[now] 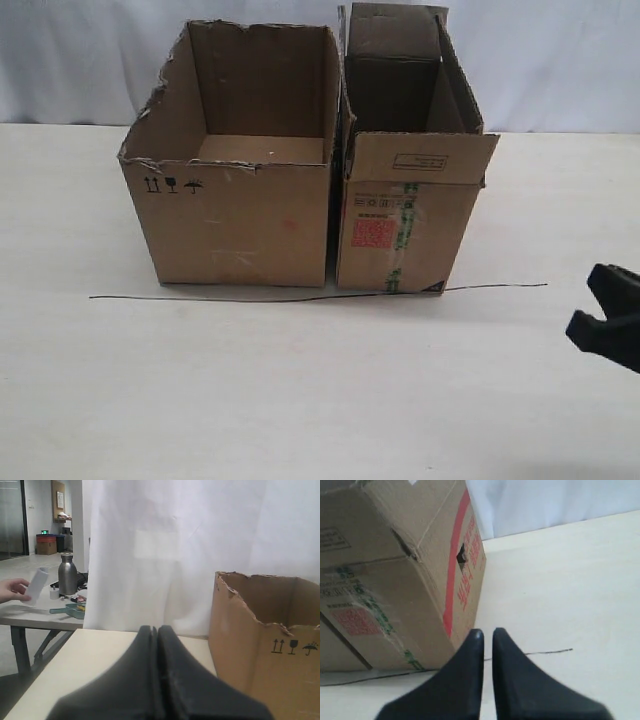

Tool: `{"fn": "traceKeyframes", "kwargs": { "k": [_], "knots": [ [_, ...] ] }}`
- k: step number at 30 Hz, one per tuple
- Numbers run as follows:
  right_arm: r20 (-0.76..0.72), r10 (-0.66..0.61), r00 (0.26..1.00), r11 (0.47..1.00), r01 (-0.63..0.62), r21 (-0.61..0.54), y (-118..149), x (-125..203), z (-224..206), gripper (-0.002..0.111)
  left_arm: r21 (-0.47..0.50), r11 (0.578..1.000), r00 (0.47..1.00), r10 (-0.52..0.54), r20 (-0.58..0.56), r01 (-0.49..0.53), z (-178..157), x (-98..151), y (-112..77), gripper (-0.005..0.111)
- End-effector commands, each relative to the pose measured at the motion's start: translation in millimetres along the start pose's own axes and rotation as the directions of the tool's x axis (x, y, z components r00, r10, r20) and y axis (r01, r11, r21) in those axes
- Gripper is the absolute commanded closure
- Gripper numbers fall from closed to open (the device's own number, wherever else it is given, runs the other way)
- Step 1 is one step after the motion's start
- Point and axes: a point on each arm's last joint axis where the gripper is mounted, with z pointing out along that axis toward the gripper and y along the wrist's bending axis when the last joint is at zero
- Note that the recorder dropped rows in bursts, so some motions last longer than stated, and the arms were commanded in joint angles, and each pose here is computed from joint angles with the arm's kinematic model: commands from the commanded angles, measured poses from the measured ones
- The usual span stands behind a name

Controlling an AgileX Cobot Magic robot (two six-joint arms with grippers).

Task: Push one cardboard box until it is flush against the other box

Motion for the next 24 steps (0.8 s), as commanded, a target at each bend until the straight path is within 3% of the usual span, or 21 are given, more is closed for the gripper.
{"fn": "traceKeyframes", "kwargs": {
  "k": [1, 3, 7, 10, 17, 24],
  "knots": [
    [0.082, -0.056, 0.995, 0.998, 0.055, 0.021, -5.9, 3.2, -27.5, 0.103, 0.0, 1.0, 1.0, -0.001, 0.005, 0.001, -0.2, 0.2, 0.0, 0.107],
    [0.15, -0.149, 0.977, 0.989, 0.15, 0.006, -4.3, -2.6, -42.2, 0.103, 0.0, 1.0, 1.0, -0.001, 0.005, 0.001, -0.2, 0.2, 0.0, 0.107],
    [0.257, -0.112, 0.96, 0.991, 0.127, -0.04, -2.6, -6.4, -67.4, 0.103, 0.0, 1.0, 1.0, -0.001, 0.005, 0.001, -0.2, 0.2, 0.0, 0.107],
    [0.325, -0.101, 0.94, 0.994, 0.106, 0.0, -6.6, -7.2, -81.0, 0.103, 0.0, 1.0, 1.0, -0.001, 0.005, 0.001, -0.2, 0.2, 0.0, 0.107],
    [0.316, -0.048, 0.947, 0.992, 0.008, 0.128, -16.9, -3.7, -85.0, 0.103, 0.0, 1.0, 1.0, -0.005, 0.004, 0.005, -0.2, 0.2, 0.0, 0.107],
    [0.348, -0.045, 0.936, 0.993, 0.004, 0.118, -14.8, 0.4, -94.2, 0.103, 0.0, 1.0, 1.0, -0.005, 0.005, 0.005, -0.2, 0.2, 0.0, 0.107]
  ]
}}
